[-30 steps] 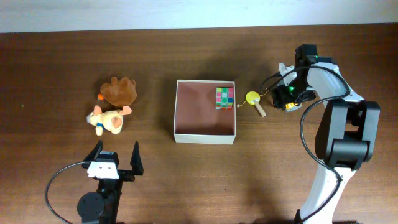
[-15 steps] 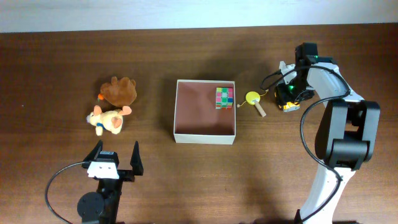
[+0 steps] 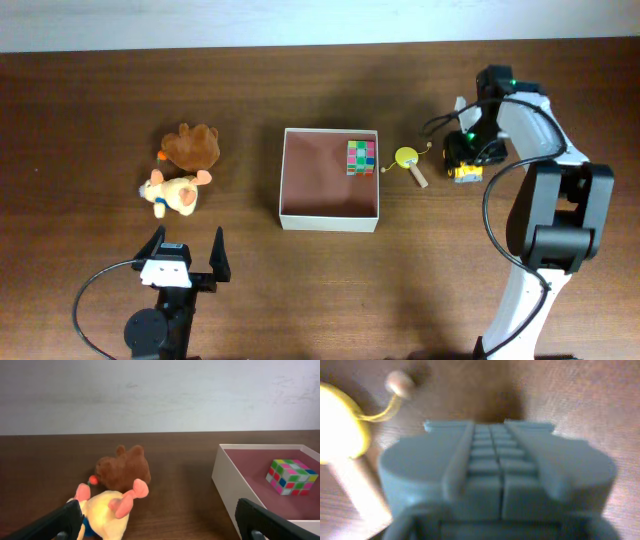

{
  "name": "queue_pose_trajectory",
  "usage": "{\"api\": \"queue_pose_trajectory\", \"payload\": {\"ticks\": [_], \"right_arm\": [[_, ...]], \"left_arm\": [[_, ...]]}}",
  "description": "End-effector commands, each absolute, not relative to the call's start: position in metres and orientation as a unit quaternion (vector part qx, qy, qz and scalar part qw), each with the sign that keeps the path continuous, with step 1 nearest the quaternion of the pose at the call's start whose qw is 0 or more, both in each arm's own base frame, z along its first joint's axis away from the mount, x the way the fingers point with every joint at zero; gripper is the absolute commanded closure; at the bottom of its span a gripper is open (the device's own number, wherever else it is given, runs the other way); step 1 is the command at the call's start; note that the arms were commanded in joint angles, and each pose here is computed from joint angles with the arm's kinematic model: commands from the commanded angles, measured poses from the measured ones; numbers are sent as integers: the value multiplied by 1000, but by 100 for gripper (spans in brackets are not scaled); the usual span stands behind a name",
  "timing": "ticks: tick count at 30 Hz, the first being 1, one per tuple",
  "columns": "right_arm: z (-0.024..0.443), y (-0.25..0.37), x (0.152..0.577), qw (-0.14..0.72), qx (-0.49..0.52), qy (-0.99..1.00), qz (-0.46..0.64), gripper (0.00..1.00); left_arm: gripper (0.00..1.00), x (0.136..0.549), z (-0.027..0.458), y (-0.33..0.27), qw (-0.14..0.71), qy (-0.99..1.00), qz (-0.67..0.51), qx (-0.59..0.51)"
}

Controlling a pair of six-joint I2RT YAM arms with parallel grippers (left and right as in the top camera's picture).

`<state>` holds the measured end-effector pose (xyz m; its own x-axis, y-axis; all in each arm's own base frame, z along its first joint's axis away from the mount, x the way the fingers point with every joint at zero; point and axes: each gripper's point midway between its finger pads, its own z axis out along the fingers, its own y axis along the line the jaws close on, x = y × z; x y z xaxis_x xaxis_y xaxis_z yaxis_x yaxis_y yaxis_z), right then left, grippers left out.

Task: Pack container
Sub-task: 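Lower the right gripper and grasp the gray-yellow toy truck, then lift the truck with the right gripper and carry it over the box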

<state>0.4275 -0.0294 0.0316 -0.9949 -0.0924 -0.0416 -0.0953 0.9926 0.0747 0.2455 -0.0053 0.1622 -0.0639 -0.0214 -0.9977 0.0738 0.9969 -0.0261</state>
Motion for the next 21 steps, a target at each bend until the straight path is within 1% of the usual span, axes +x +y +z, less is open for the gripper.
{"api": "queue_pose_trajectory", "payload": {"ticks": [1, 4, 7, 11, 15, 21], "right_arm": [[88, -12, 454, 82, -44, 992, 84, 40], [130, 10, 458, 104, -59, 982, 147, 40], [170, 44, 455, 125, -106, 960, 228, 40], [206, 86, 446, 142, -158, 927, 308, 40], [223, 131, 434, 138, -197, 897, 371, 40], [223, 193, 412, 114, -263, 880, 379, 39]], "left_arm": [[1, 245, 161, -6, 685, 727, -34, 23], [1, 245, 161, -6, 685, 727, -34, 23], [1, 245, 161, -6, 685, 727, -34, 23], [1, 245, 161, -6, 685, 727, -34, 23], [1, 245, 161, -6, 685, 727, -34, 23], [1, 245, 161, -6, 685, 727, -34, 23]]}}
